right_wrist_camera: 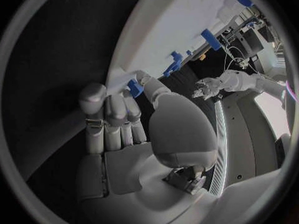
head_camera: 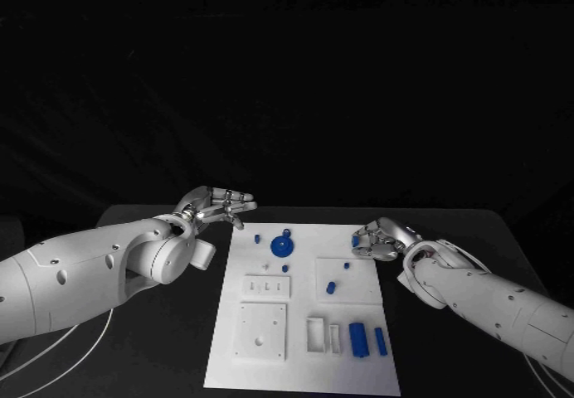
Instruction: Assemble the parts on the task board
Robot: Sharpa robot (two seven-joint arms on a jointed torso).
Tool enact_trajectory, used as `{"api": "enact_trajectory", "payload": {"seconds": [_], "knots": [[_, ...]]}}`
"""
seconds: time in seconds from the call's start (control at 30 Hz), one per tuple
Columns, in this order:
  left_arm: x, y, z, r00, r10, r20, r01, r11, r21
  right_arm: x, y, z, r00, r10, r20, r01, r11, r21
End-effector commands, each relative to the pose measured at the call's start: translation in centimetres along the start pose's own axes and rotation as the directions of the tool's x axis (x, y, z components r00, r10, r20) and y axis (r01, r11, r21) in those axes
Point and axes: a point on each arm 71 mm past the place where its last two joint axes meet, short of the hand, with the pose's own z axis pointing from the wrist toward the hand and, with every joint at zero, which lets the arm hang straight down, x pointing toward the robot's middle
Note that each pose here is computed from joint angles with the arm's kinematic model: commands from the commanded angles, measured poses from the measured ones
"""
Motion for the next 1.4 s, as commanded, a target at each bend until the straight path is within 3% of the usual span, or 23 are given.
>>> {"api": "enact_trajectory", "payload": {"seconds": [0.03,1.1,1.2,1.4], "knots": [[0.18,-0.09,0.03,1.0,0.003,-0.009,-0.003,1.0,0.004,0.3,0.1,0.0,1.0,0.008,-0.021,-0.009,1.0,-0.011],[0.16,0.01,0.0,1.0,0.019,-0.017,-0.019,1.0,-0.011,0.0,0.3,0.1,0.999,-0.036,0.037,0.035,0.999,0.018],[0.35,0.12,0.01,0.998,0.039,-0.04,-0.04,0.999,-0.026,-0.2,0.6,0.0,0.999,-0.038,0.034,0.038,0.999,0.015],[1.57,0.44,-0.05,0.978,0.117,-0.172,-0.134,0.987,-0.089,-1.7,2.7,0.1,0.999,-0.047,0.013,0.047,0.999,-0.01]]}}
